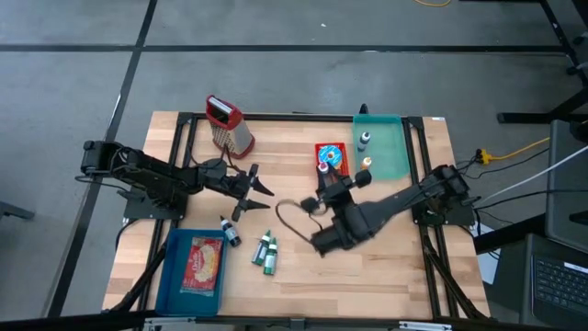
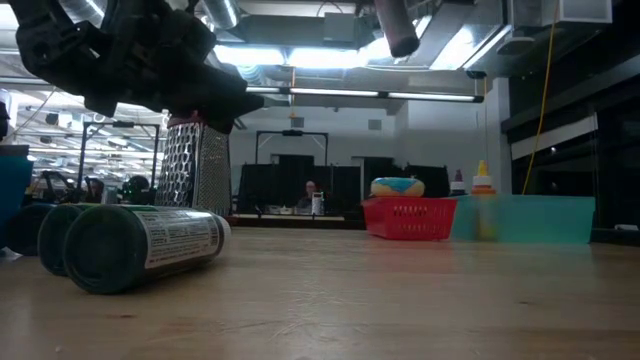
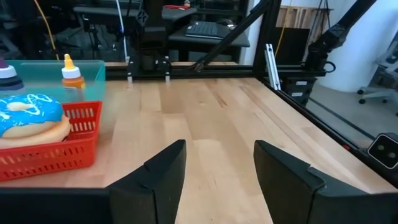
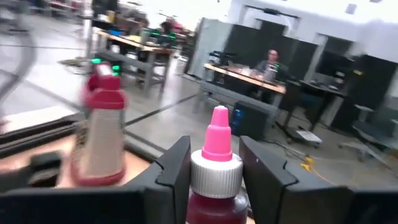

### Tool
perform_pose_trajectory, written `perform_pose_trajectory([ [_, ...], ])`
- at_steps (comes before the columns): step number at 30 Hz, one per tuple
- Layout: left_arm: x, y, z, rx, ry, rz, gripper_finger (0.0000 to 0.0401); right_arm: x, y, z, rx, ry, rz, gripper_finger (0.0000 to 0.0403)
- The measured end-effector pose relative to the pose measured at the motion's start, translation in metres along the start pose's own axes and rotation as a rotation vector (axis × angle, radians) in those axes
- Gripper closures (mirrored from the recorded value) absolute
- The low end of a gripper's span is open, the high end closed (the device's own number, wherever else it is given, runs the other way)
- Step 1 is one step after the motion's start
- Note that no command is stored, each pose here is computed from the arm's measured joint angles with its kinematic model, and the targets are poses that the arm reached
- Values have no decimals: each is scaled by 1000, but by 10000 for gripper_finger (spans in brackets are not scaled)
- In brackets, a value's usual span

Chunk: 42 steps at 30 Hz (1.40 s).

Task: Pick & Place Food Item
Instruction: Put the pink food coloring bottle into the green bin

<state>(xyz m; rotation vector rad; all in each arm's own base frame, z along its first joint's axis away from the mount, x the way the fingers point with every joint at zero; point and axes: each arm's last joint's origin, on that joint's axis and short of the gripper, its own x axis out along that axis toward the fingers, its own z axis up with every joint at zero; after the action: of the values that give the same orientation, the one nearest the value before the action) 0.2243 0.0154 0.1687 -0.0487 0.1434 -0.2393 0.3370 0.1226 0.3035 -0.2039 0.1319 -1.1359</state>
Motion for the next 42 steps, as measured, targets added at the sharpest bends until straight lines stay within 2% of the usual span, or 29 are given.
perform_pose_trajectory([
  [4, 0, 0, 0, -1, 0, 0, 217, 37, -4, -1, 37, 22, -102, 282],
  [8, 0, 0, -1, -2, 6, -6, 217, 79, -10, -5, 61, 103, -205, 281],
  [12, 0, 0, -2, 2, 22, -6, 217, 98, -5, -8, 32, 97, -250, 281],
  [16, -1, 1, -3, -2, 29, -4, 217, 92, -2, -5, 17, 67, -242, 278],
  [25, -1, 3, -2, 1, 16, -13, 217, 47, 9, -2, -4, 28, -124, 274],
  [42, -1, 4, -1, -5, 14, -2, 217, 40, 11, -2, -70, 28, -105, 273],
])
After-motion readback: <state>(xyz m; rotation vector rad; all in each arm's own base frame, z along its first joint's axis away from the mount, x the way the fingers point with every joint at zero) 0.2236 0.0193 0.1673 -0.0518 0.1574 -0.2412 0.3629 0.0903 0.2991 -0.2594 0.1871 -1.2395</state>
